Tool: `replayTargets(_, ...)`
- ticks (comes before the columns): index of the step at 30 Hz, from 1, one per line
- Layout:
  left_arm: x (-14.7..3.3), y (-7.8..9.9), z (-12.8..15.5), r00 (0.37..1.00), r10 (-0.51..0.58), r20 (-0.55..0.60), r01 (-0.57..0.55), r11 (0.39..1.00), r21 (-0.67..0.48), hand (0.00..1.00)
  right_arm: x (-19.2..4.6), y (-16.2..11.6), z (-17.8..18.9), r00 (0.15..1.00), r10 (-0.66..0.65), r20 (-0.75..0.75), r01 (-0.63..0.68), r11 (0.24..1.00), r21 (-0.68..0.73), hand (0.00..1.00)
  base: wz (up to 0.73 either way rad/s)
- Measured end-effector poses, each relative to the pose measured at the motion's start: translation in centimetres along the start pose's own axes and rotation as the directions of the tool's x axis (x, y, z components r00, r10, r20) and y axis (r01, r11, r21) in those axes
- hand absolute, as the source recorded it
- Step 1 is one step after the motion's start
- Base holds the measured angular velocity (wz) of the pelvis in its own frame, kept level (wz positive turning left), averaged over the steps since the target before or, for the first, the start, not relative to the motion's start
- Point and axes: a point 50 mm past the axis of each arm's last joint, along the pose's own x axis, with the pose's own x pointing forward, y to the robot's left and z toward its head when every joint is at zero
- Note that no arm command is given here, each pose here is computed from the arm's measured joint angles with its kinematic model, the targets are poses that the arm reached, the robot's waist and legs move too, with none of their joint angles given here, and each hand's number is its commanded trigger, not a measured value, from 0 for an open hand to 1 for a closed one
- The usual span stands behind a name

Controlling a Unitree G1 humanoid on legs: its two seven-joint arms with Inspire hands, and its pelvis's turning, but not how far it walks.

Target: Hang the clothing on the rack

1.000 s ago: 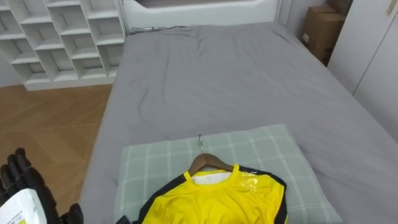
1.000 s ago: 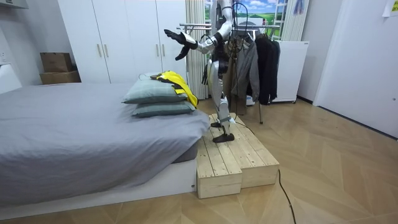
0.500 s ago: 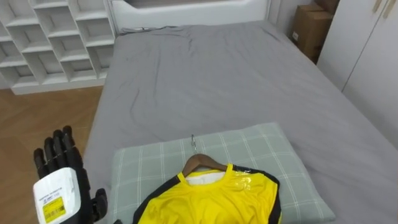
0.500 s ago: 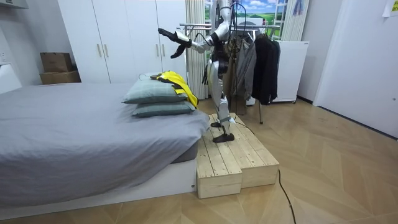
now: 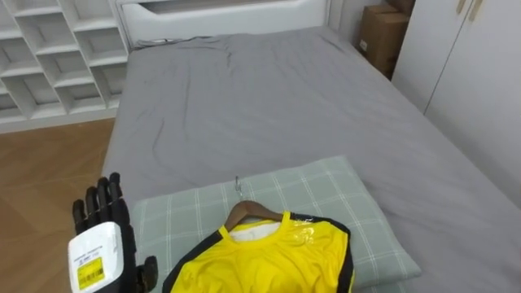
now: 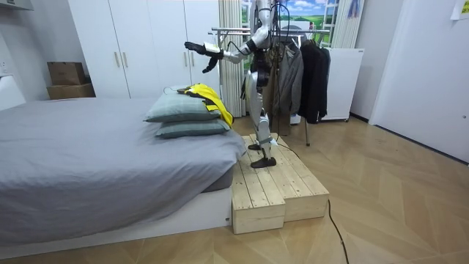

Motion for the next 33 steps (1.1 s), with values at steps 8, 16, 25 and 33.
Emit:
replayTargets(8, -0.7, -1.7, -1.2, 0.982, -0.179, -0.059, 0.183, 0.981, 0.058, 0.00, 0.1, 0.0, 0.2, 1.000, 0.002, -0.010, -0.002, 1.000, 0.006, 0.00, -0.06)
replayTargets(16, 0.4, -2.1, -0.1, 0.972, -0.229, -0.055, 0.230, 0.973, 0.014, 0.00, 0.1, 0.2, 0.3, 1.000, 0.008, 0.008, -0.009, 1.000, 0.009, 0.00, -0.05)
replayTargets(25, 1.6, -2.2, 0.9, 0.960, -0.279, -0.026, 0.279, 0.960, -0.018, 0.00, 0.1, 0.1, 0.3, 1.000, 0.001, 0.011, -0.002, 1.000, 0.021, 0.00, -0.05)
replayTargets(33, 2.8, -2.2, 1.9, 0.950, -0.314, 0.002, 0.314, 0.949, -0.028, 0.00, 0.0, -0.3, 0.7, 0.999, -0.007, 0.036, 0.008, 1.000, -0.017, 0.00, 0.00)
